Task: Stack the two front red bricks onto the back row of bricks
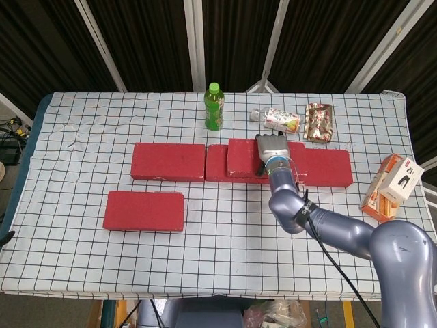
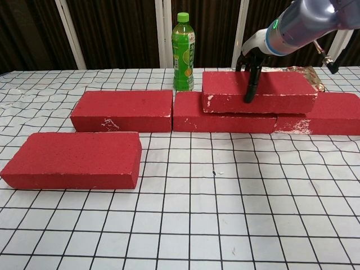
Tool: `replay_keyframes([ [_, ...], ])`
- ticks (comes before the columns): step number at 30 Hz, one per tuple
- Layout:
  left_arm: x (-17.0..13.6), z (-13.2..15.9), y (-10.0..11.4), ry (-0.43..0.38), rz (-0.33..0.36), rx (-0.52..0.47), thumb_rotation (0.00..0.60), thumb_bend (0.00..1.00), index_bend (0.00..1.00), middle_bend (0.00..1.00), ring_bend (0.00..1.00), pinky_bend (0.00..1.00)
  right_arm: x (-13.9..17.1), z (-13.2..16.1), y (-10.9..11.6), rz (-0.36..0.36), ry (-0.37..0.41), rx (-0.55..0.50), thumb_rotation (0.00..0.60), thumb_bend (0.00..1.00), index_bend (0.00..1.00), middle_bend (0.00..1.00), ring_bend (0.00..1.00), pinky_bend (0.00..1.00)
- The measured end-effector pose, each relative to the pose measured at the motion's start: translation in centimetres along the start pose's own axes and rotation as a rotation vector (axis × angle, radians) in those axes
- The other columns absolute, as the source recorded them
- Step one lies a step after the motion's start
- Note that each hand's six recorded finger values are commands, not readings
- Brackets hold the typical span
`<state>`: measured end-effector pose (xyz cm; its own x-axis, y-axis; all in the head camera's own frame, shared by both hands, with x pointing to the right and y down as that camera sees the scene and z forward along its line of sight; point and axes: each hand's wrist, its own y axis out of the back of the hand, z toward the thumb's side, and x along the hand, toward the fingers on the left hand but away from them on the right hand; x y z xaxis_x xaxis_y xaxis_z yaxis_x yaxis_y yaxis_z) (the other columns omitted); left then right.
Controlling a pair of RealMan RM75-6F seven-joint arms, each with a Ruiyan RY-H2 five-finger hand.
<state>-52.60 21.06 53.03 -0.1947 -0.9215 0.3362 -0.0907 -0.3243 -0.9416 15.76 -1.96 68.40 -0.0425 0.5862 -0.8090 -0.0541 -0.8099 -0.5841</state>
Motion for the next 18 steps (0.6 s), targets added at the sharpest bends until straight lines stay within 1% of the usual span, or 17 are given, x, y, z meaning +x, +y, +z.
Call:
replay_keyframes([
  [18, -0.10, -0.06, 0.04, 0.000, 0.002, 0.001, 0.600, 0.00, 0.09, 0.00, 0.00, 0.02, -0.49, -0.40, -0.85, 0.015, -0.001, -0.003, 0.600, 0.13, 0.36, 0.26, 0.20, 0.00],
])
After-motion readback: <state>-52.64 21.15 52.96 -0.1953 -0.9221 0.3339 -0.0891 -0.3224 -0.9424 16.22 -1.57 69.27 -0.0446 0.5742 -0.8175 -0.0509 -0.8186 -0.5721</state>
